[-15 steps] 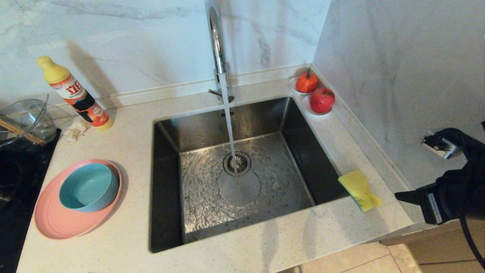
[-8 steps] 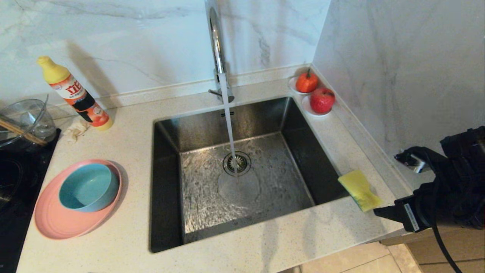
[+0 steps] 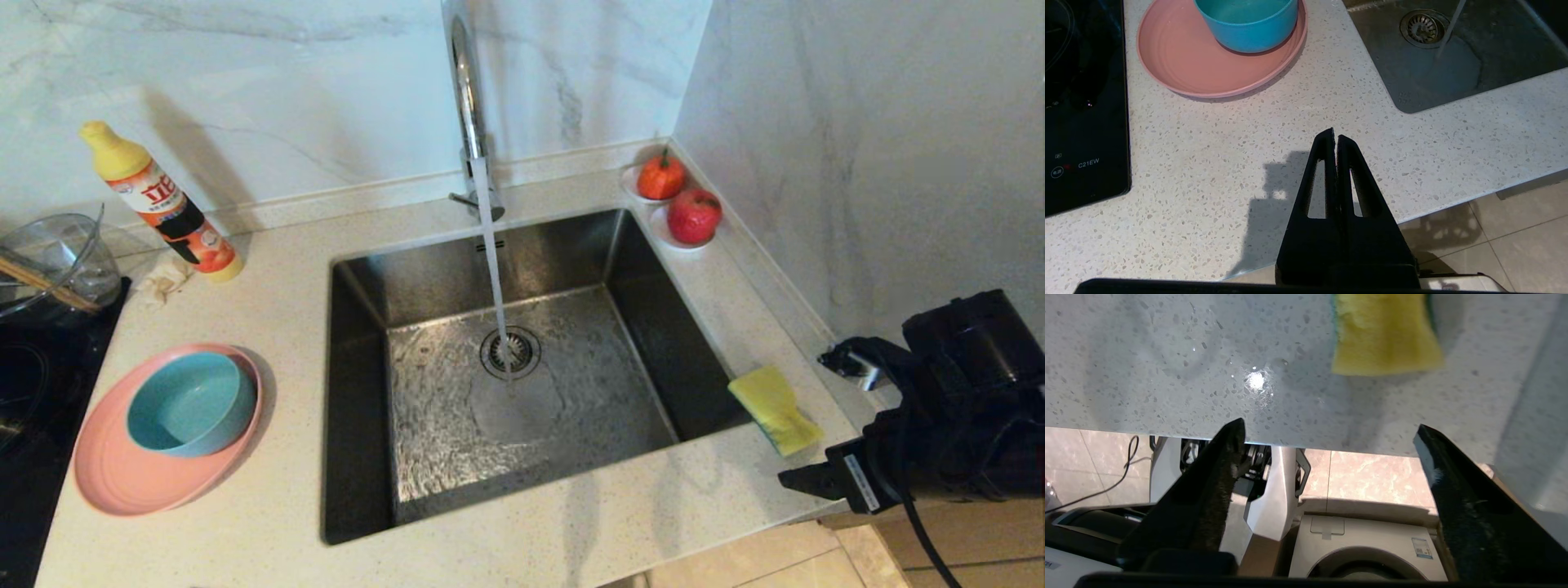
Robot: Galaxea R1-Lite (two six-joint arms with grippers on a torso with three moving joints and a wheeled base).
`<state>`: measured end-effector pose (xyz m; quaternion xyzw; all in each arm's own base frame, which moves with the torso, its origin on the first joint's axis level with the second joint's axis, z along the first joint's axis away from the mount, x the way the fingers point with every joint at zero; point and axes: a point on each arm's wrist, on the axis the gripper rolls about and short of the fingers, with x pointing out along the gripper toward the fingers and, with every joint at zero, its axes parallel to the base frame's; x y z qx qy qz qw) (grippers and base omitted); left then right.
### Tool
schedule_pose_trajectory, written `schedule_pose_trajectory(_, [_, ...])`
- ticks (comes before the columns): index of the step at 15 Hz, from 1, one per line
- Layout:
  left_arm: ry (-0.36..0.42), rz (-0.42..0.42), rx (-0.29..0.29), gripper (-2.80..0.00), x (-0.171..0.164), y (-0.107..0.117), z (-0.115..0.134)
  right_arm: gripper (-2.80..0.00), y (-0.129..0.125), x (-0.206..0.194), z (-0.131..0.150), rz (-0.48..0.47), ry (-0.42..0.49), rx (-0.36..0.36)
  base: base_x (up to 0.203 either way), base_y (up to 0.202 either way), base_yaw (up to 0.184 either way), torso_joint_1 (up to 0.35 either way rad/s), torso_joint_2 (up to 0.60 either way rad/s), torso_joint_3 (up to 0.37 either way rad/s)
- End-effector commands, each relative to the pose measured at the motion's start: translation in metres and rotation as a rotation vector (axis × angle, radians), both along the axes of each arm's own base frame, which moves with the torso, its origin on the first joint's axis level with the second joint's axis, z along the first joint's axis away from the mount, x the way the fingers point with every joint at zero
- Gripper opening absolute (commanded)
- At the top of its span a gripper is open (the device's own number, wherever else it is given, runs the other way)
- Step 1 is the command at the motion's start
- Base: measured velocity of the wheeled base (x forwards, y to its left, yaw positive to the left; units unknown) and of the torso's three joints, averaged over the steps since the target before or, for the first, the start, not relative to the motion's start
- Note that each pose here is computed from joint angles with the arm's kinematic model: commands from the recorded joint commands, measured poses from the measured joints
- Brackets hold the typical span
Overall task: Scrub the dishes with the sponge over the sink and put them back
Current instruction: Pick up a bowl and the sponge
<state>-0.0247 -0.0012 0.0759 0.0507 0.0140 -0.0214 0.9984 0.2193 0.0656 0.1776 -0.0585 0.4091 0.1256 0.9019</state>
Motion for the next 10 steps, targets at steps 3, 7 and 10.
schedule_pose_trajectory(3, [0.000, 0.000, 0.000, -2.80, 0.000, 0.000, 0.000, 0.00, 0.005, 0.014, -0.015, -0.001, 0.053, -0.012, 0.000, 0.000, 0.000, 0.000, 0.00, 0.000])
schedule_pose_trajectory(7, [0.000, 0.000, 0.002, -2.80, 0.000, 0.000, 0.000, 0.00, 0.008, 0.025, -0.019, 0.003, 0.008, -0.005, 0.000, 0.000, 0.000, 0.000, 0.00, 0.000])
schedule_pose_trajectory(10, [-0.001, 0.000, 0.001, -2.80, 0.000, 0.000, 0.000, 0.00, 0.009, 0.029, -0.021, 0.000, 0.008, -0.012, 0.000, 0.000, 0.000, 0.000, 0.00, 0.000])
